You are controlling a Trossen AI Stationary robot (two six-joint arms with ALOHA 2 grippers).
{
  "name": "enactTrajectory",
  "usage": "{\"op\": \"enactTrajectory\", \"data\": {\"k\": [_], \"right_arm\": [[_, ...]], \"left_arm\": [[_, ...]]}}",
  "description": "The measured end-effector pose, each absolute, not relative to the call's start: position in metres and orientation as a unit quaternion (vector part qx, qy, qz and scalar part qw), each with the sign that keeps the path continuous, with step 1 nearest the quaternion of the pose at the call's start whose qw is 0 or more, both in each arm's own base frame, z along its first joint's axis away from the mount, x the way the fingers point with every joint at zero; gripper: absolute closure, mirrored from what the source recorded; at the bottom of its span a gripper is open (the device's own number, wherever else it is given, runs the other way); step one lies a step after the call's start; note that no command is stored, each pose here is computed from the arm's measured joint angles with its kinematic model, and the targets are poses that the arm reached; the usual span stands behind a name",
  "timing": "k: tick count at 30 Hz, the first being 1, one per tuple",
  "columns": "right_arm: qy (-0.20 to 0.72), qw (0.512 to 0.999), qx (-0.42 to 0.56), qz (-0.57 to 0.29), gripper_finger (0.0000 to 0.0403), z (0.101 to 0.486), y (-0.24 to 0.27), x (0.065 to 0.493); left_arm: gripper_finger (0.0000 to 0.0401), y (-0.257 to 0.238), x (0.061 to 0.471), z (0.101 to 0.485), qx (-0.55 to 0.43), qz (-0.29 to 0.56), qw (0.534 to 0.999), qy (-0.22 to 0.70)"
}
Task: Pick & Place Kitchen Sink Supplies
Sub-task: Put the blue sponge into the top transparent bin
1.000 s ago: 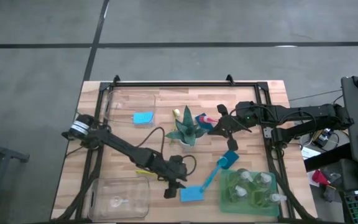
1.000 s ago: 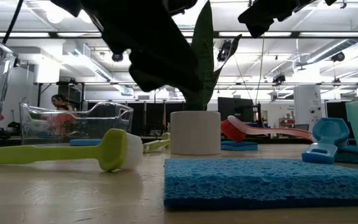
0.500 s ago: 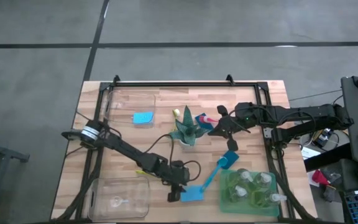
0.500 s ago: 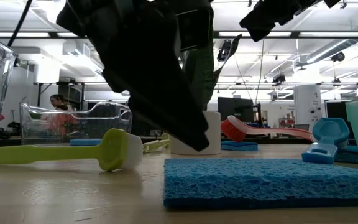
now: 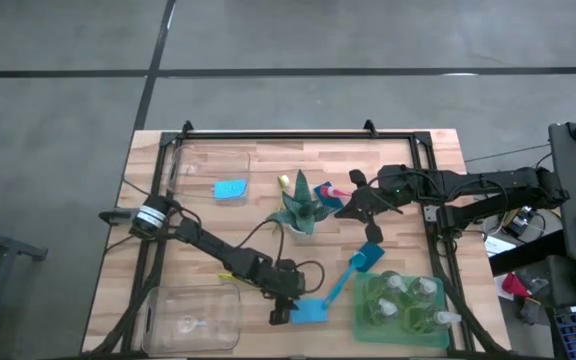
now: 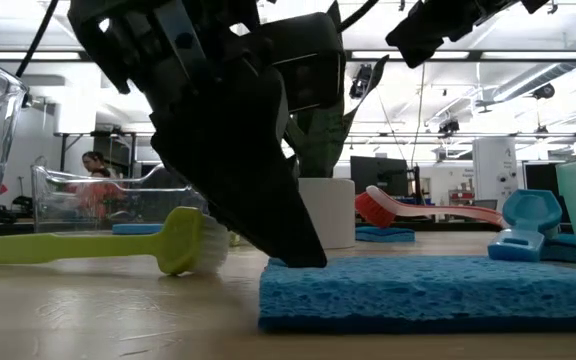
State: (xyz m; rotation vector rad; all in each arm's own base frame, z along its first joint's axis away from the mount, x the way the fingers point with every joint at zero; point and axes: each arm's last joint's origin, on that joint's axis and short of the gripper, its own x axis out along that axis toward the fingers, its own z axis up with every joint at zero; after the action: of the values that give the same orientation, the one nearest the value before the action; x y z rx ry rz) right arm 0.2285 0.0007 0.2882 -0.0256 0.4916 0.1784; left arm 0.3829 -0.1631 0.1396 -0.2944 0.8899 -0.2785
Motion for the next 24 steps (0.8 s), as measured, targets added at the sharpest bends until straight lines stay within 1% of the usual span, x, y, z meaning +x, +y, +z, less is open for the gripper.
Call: {"op": "enactTrajectory", "data": {"k": [2, 4, 6, 8, 9, 13, 16, 24], "right_arm": [[0.242, 0.966, -0.013, 0.088, 0.0394, 0.288, 0.001, 0.229], [0.242, 0.966, -0.013, 0.088, 0.0394, 0.288, 0.001, 0.229], [0.242, 0.966, -0.013, 0.088, 0.0394, 0.288, 0.001, 0.229], [0.242, 0.966, -0.013, 0.088, 0.0394, 0.288, 0.001, 0.229], [0.242, 0.966, -0.013, 0.088, 0.0394, 0.288, 0.001, 0.229], [0.242, 0.966, -0.013, 0.088, 0.0394, 0.288, 0.001, 0.229], [0.242, 0.966, -0.013, 0.088, 0.0394, 0.288, 0.001, 0.229], [0.242, 0.966, -0.013, 0.088, 0.0394, 0.288, 0.001, 0.229]], "left_arm": [[0.0265, -0.163, 0.383, 0.14, -0.133, -0.137, 0.884, 0.426], [0.0286, -0.164, 0.383, 0.14, -0.121, -0.147, 0.885, 0.424], [0.0324, -0.164, 0.382, 0.14, -0.116, -0.149, 0.886, 0.424], [0.0372, -0.164, 0.382, 0.14, -0.115, -0.149, 0.886, 0.424], [0.0385, -0.164, 0.382, 0.14, -0.114, -0.149, 0.886, 0.424], [0.0397, -0.164, 0.381, 0.142, -0.103, -0.157, 0.886, 0.425], [0.0399, -0.162, 0.377, 0.152, -0.09, -0.161, 0.881, 0.435], [0.0401, -0.154, 0.355, 0.212, -0.067, -0.177, 0.891, 0.413]]}}
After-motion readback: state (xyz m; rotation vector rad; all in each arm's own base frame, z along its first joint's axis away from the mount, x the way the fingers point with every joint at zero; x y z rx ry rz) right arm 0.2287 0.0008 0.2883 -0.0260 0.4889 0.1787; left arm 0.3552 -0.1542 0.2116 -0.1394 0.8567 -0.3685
